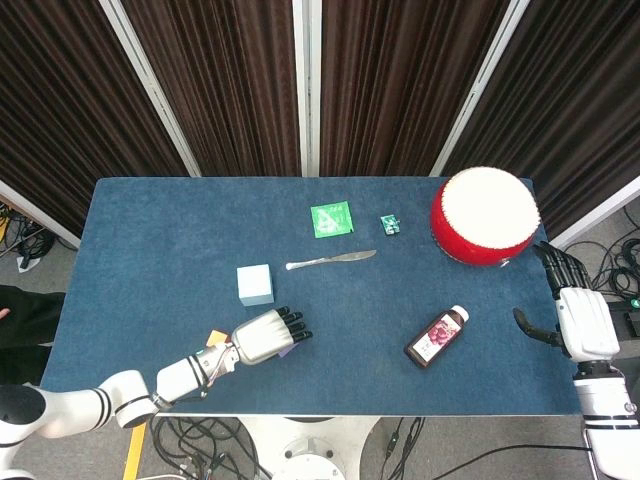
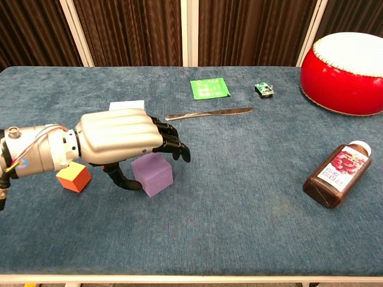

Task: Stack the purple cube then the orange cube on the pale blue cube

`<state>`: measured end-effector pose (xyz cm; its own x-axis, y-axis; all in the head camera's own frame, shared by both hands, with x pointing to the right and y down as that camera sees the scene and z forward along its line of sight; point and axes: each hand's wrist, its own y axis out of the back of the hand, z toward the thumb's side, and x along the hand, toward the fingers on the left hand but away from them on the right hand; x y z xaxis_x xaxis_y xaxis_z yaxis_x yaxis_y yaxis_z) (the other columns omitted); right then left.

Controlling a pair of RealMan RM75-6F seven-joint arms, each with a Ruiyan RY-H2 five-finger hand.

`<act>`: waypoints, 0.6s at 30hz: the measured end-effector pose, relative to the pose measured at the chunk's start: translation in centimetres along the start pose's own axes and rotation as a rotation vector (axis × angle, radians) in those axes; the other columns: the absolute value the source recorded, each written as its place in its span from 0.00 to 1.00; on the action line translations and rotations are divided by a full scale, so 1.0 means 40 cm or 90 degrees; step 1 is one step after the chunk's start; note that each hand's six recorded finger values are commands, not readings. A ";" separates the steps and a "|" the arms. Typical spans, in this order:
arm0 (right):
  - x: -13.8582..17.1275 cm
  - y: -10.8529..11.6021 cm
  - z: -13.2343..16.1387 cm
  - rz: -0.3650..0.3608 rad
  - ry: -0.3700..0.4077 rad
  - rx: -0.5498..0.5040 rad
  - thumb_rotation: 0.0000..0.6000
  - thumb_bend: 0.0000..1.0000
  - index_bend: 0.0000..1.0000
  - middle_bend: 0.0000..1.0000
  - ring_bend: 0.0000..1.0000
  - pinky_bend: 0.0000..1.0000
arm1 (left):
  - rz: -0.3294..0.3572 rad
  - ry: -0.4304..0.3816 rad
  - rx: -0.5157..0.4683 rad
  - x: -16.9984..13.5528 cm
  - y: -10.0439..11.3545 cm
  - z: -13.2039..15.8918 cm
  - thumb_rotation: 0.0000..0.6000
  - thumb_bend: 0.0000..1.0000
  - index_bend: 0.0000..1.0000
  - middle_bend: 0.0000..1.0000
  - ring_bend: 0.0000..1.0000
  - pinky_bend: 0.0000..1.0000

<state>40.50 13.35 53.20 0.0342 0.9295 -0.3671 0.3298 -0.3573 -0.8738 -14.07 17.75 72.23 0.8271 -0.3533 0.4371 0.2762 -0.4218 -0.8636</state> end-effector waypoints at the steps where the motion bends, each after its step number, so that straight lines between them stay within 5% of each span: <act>1: 0.000 0.000 0.000 0.000 0.000 0.000 1.00 0.22 0.00 0.03 0.00 0.00 | -0.001 -0.001 0.001 0.001 -0.001 0.000 1.00 0.27 0.31 0.45 0.24 0.34; 18: -0.002 0.000 -0.001 0.001 -0.001 -0.002 1.00 0.22 0.00 0.03 0.00 0.00 | 0.016 0.006 0.013 -0.018 0.014 -0.005 1.00 0.31 0.35 0.52 0.28 0.36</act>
<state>40.54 13.29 53.22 0.0331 0.9290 -0.3687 0.3332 -0.3581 -0.8722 -14.61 17.59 71.49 0.8289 -0.3719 0.4178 0.2655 -0.3959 -0.8791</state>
